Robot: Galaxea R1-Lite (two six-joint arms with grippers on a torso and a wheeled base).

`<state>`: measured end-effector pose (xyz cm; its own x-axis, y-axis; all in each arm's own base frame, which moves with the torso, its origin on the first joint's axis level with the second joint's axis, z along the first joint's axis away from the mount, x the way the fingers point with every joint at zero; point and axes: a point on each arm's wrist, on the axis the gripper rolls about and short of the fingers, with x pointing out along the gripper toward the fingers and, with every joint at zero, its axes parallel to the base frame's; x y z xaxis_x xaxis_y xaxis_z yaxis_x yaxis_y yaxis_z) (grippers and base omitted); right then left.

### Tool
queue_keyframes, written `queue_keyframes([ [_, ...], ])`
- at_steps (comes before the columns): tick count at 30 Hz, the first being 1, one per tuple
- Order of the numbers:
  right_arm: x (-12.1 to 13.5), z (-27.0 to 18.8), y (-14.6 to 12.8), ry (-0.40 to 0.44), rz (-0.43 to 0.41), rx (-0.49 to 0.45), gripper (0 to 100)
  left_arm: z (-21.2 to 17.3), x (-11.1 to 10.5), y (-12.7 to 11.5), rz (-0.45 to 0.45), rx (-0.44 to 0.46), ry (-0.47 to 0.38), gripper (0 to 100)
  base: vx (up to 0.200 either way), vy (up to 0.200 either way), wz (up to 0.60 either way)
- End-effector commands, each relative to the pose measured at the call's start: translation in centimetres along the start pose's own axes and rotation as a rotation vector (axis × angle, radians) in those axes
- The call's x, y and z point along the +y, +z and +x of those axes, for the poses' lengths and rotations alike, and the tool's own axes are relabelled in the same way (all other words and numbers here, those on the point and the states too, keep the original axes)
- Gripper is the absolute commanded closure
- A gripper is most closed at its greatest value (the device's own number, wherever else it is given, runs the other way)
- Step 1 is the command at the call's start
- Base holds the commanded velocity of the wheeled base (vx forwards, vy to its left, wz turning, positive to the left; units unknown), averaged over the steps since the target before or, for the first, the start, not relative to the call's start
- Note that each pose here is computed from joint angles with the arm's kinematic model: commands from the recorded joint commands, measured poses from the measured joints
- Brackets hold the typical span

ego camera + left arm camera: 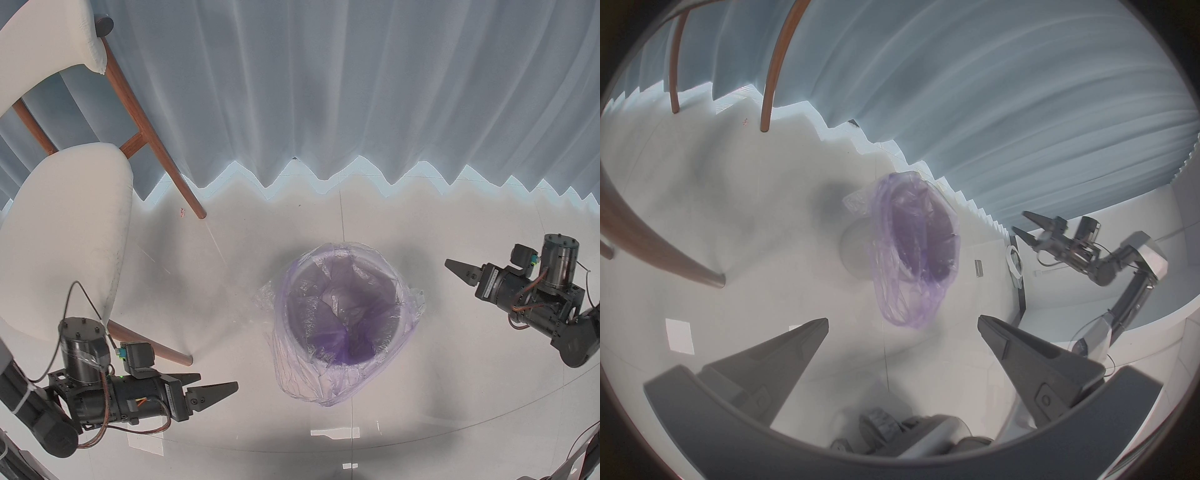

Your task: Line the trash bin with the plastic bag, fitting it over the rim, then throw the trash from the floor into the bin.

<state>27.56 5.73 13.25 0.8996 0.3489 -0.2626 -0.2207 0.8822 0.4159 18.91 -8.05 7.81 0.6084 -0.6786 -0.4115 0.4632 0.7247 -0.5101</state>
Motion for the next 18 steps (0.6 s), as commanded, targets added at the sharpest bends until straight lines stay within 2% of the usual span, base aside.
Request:
queue_keyframes([
  [1,0.5,-6.7,0.1,0.007,0.031,-0.104,0,5.1,3.2,-2.7,-0.082,0.114,0.025,0,0.0,0.0,0.0],
  [5,0.9,-9.2,-0.9,0.017,0.032,-0.109,0,8.9,5.8,-4.3,-0.056,0.043,0.081,0,0.0,0.0,0.0],
  [7,1.3,-10.0,-1.2,0.037,0.043,-0.11,0,9.7,5.9,-3.9,-0.07,0.033,0.086,0,0.0,0.0,0.0],
  [10,1.9,-10.3,-1.2,0.066,0.068,-0.111,0,10.8,5.3,-3.2,-0.102,0.0,0.046,0,0.0,0.0,0.0],
  [18,2.3,-10.3,-1.5,0.05,0.077,-0.11,0,14.2,5.6,-1.5,-0.095,-0.087,0.001,0,0.0,0.0,0.0],
])
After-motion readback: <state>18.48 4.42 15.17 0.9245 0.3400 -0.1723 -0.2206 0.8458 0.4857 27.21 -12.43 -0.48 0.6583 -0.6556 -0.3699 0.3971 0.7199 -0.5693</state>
